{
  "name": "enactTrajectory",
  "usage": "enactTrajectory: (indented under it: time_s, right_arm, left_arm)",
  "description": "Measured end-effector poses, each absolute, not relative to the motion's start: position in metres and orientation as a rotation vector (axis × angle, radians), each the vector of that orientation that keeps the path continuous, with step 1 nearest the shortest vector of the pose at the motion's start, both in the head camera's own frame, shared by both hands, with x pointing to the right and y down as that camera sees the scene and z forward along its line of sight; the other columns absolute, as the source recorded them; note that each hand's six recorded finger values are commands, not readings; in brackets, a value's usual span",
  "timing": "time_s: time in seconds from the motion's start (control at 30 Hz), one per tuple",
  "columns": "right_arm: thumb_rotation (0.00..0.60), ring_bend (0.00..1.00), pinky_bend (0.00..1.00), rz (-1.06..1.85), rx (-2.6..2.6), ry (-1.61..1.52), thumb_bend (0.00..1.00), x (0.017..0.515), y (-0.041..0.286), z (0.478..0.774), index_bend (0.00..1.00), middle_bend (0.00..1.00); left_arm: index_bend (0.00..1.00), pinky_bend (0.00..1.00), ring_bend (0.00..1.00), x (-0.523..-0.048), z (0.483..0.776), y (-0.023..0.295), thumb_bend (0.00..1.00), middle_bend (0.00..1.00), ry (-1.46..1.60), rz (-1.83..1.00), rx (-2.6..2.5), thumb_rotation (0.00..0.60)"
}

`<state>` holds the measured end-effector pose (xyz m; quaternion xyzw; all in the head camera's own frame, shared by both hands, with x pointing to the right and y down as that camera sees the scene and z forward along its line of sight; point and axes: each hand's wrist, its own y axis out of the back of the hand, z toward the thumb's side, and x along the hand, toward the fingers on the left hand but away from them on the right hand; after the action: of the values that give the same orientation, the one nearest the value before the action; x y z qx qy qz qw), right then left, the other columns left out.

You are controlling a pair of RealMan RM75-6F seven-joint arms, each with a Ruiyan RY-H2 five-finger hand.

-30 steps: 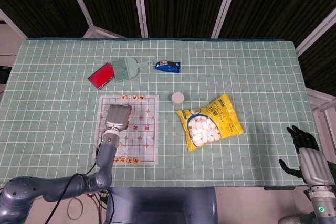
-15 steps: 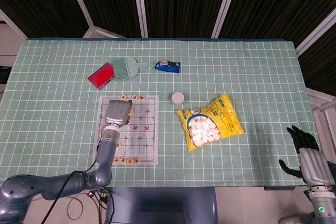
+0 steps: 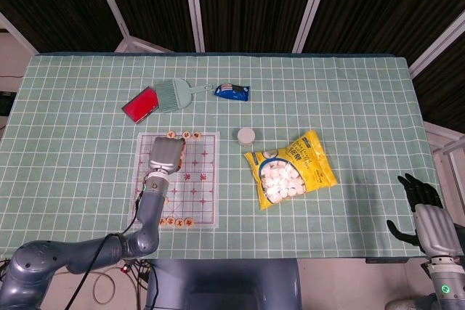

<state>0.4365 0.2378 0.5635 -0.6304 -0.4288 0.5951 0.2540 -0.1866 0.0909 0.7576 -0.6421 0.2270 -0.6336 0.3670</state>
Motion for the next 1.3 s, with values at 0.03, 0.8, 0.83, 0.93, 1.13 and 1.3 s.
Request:
enactTrajectory:
  time_s: [0.03, 0.8, 0.83, 0.93, 1.13, 1.3]
  right_arm:
    - [0.6, 0.0, 0.0, 1.618, -1.713, -1.165, 0.34, 0.4366, 0.2378, 0.5635, 0.0, 0.0]
    - [0.6, 0.0, 0.0, 1.63, -1.712, -1.17, 0.34, 0.4379, 0.2376, 0.5646, 0.0, 0.0]
    - [0.6, 0.0, 0.0, 1.63, -1.712, -1.17, 0.34, 0.4379, 0.2376, 0.5646, 0.0, 0.0]
    - [0.6, 0.0, 0.0, 1.631, -1.712, -1.171, 0.34, 0.4379, 0.2377, 0.5648, 0.0, 0.0]
    - [0.6, 0.0, 0.0, 1.633, -1.711, -1.171, 0.34, 0.4382, 0.2377, 0.565, 0.0, 0.0]
    - [0.6, 0.0, 0.0, 1.635, -1.711, -1.171, 0.34, 0.4384, 0.2377, 0.5651, 0.0, 0.0]
  left_arm:
    - [0.46, 1.0, 0.94, -0.1866, 0.7584, 0.091, 0.33, 1.0, 0.581, -1.629, -1.649, 0.6]
    - [0.46, 1.0, 0.94, -0.1881, 0.7634, 0.087, 0.33, 1.0, 0.583, -1.634, -1.637, 0.6]
    - [0.46, 1.0, 0.94, -0.1881, 0.7634, 0.0868, 0.33, 1.0, 0.583, -1.634, -1.637, 0.6]
    - [0.46, 1.0, 0.94, -0.1882, 0.7635, 0.0867, 0.33, 1.0, 0.581, -1.634, -1.636, 0.6]
    - [0.43, 1.0, 0.94, -0.1898, 0.7648, 0.0872, 0.33, 1.0, 0.577, -1.641, -1.633, 0.6]
    - [0.36, 1.0, 0.94, -0.1899, 0.7652, 0.087, 0.27, 1.0, 0.573, -1.639, -1.63, 0.6]
